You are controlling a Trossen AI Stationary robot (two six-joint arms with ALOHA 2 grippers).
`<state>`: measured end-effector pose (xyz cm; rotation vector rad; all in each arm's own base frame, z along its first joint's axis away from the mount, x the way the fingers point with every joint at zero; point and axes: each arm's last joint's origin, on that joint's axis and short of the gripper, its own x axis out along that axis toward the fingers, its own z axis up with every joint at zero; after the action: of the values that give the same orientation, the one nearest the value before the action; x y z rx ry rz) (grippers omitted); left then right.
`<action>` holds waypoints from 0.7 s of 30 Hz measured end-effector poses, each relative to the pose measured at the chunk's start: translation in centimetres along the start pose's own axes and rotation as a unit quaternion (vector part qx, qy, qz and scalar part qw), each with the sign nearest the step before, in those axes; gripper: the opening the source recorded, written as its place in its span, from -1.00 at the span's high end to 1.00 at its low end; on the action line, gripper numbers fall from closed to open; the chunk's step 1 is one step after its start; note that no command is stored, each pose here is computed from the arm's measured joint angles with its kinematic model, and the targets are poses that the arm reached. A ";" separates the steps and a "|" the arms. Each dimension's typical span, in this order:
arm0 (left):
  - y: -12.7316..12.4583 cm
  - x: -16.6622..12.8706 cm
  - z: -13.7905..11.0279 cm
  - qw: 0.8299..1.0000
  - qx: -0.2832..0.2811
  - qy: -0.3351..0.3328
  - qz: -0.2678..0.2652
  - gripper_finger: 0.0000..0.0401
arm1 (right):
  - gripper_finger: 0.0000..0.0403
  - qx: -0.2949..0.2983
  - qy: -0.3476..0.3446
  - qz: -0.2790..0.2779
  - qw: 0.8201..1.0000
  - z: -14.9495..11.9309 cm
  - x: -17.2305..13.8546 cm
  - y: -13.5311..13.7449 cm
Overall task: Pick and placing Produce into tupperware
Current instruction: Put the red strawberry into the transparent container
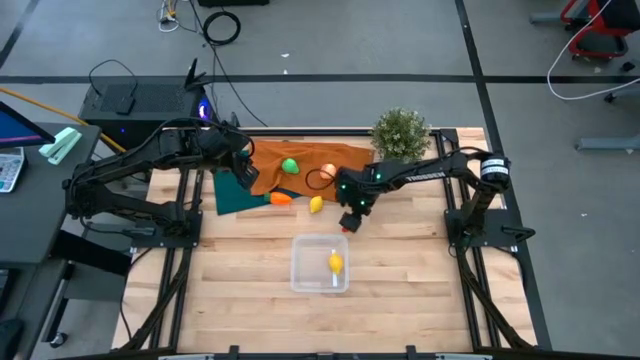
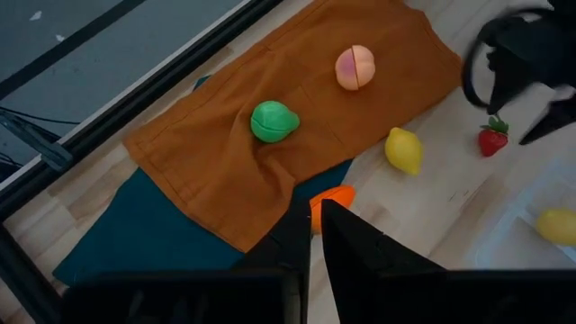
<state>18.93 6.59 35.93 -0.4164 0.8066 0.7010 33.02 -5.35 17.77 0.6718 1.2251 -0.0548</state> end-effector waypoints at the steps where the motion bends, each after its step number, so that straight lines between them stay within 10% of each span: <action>1: 0.0 0.0 0.0 1.000 0.000 0.000 0.000 0.83 | -0.13 -0.026 0.005 -0.001 1.000 -0.1 0.0 0.2; 14: 0.0 0.0 0.0 1.000 0.001 0.000 0.000 0.81 | -0.13 -0.329 0.013 -0.128 0.936 0.3 -0.9 1.7; 21: 0.0 0.0 0.0 1.000 0.001 0.000 0.000 0.82 | -0.13 -0.369 0.032 -0.119 0.921 0.1 -1.0 2.0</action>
<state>18.93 6.59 35.93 -0.4151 0.8075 0.7005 33.51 -4.05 19.52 -0.1377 1.2658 0.2224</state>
